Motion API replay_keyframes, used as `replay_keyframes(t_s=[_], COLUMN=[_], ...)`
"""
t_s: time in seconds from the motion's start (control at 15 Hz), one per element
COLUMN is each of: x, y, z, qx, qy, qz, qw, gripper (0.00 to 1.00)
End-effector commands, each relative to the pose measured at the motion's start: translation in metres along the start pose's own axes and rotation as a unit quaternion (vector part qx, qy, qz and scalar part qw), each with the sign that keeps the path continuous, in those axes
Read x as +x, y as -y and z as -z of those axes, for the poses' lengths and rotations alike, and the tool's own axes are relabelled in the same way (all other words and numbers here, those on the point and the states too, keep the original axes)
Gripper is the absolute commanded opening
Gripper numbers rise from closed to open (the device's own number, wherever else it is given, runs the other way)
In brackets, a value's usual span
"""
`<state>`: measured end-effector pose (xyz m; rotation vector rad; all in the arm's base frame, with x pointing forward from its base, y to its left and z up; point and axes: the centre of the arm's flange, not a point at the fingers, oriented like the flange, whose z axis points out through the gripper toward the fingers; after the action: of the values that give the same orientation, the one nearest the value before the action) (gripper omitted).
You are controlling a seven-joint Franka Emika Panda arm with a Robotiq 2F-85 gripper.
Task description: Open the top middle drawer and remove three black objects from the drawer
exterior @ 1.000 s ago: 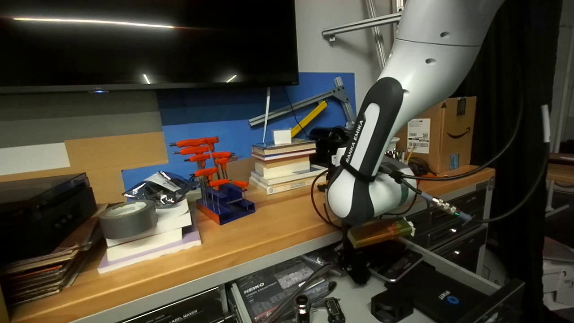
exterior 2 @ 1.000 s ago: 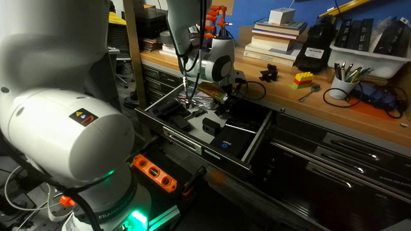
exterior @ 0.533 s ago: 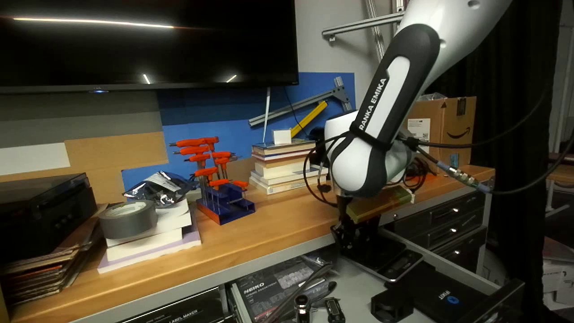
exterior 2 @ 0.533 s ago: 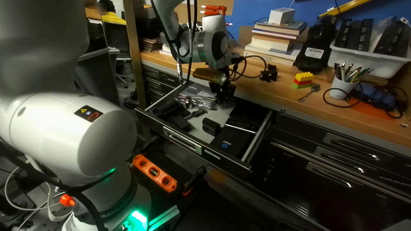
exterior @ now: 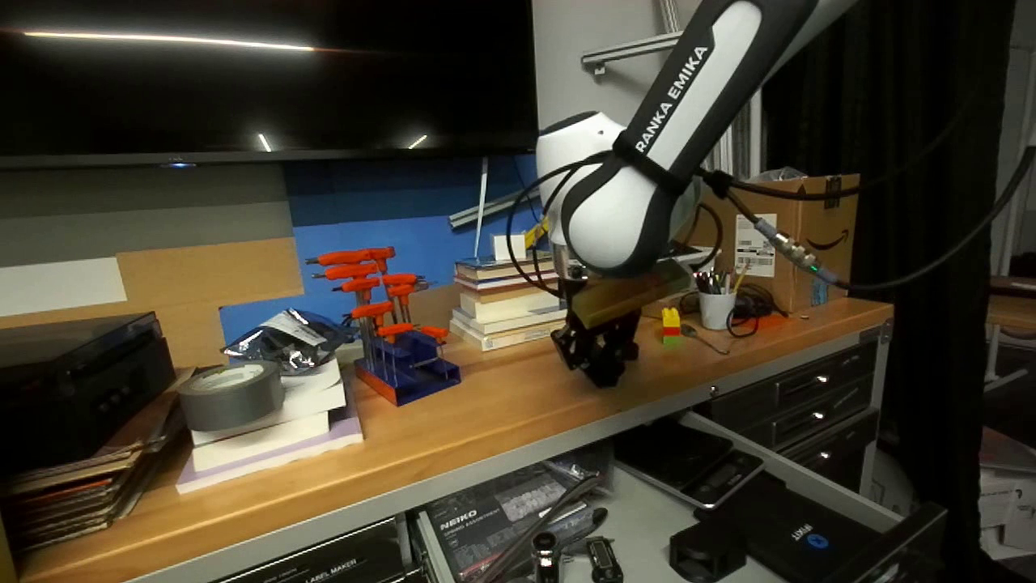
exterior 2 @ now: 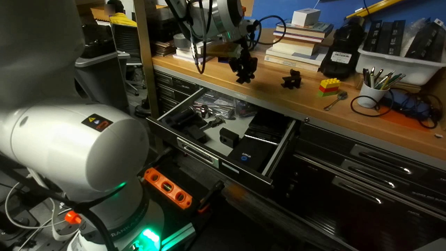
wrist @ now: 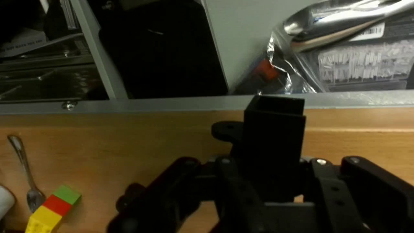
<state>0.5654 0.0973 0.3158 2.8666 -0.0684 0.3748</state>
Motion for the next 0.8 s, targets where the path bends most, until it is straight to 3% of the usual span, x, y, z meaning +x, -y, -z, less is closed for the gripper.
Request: replay_keyframes(t_s=[0.0, 0.33, 0.73], x=[0.045, 0.087, 0.112], y=[0.031, 0.075, 0.100], z=[0.005, -0.019, -0.046], qx=[-0.001, 0.005, -0.002], qy=[-0.022, -0.028, -0.025], qz=[0.008, 0.029, 0.044], qw=[0.9997, 0.9992, 0.9987], gripper=[0.15, 0.16, 0.16])
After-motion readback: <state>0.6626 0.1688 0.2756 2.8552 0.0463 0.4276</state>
